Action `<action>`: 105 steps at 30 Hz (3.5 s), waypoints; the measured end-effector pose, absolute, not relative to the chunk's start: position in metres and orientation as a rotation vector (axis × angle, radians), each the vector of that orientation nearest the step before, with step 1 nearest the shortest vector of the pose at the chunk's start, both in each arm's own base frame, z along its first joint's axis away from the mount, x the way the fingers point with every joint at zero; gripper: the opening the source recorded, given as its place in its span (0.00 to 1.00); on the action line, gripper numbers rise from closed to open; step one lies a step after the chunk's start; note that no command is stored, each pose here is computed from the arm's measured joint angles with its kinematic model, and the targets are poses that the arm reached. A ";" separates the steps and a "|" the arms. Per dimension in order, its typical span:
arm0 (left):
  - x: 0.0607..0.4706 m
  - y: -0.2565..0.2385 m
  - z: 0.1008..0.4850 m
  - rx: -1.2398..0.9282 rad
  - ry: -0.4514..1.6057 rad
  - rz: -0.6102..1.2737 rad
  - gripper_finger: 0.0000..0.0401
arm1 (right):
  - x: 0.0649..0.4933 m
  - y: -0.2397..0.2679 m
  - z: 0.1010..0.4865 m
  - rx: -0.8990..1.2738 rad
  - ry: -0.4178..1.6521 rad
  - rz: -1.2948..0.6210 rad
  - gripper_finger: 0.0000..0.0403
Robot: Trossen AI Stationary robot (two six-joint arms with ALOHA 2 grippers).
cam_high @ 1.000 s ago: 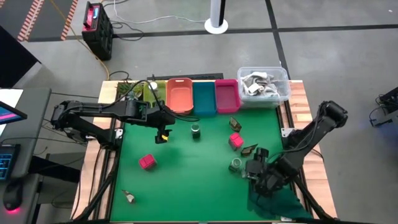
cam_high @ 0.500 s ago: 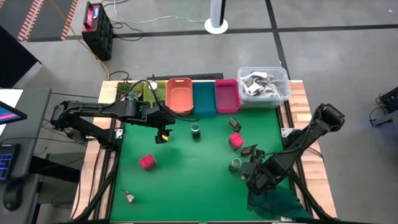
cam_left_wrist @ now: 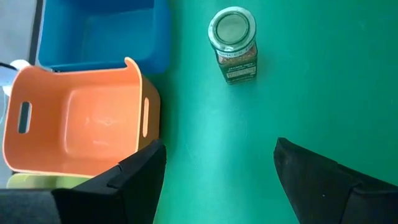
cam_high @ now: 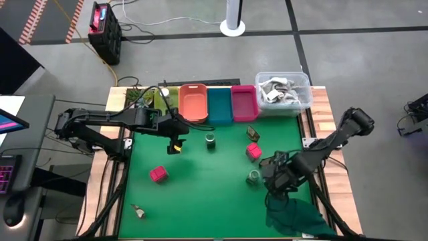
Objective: Sort spices by type
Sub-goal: Put the white seasoning bottle into the yellow bin
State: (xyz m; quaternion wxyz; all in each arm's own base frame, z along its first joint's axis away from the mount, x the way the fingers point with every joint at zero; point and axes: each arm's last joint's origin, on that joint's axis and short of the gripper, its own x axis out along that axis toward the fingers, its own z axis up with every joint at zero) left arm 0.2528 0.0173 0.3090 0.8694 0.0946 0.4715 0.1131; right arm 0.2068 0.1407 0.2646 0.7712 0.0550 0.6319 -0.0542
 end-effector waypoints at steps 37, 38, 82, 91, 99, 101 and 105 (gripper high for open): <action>0.217 -0.004 0.334 0.089 0.905 0.233 0.71 | 0.414 0.031 0.237 -0.252 0.997 0.181 0.56; 0.217 -0.004 0.334 0.092 0.901 0.231 0.71 | 0.418 0.029 0.233 -0.249 1.011 0.181 0.56; 0.296 -0.034 0.252 0.014 0.667 0.084 0.71 | 0.251 0.008 0.286 -0.038 0.601 -0.433 0.81; 0.314 -0.044 0.230 0.060 0.679 0.067 0.71 | 0.247 0.015 0.300 -0.100 0.492 -0.440 0.81; 0.315 -0.043 0.230 0.095 0.667 0.112 0.72 | 0.248 0.017 0.299 -0.100 0.484 -0.432 0.81; 0.317 -0.044 0.226 0.095 0.676 0.108 0.74 | 0.249 0.018 0.300 -0.097 0.473 -0.429 0.81; 0.325 -0.044 0.213 0.092 0.698 0.098 0.81 | 0.249 0.022 0.301 -0.098 0.466 -0.414 0.81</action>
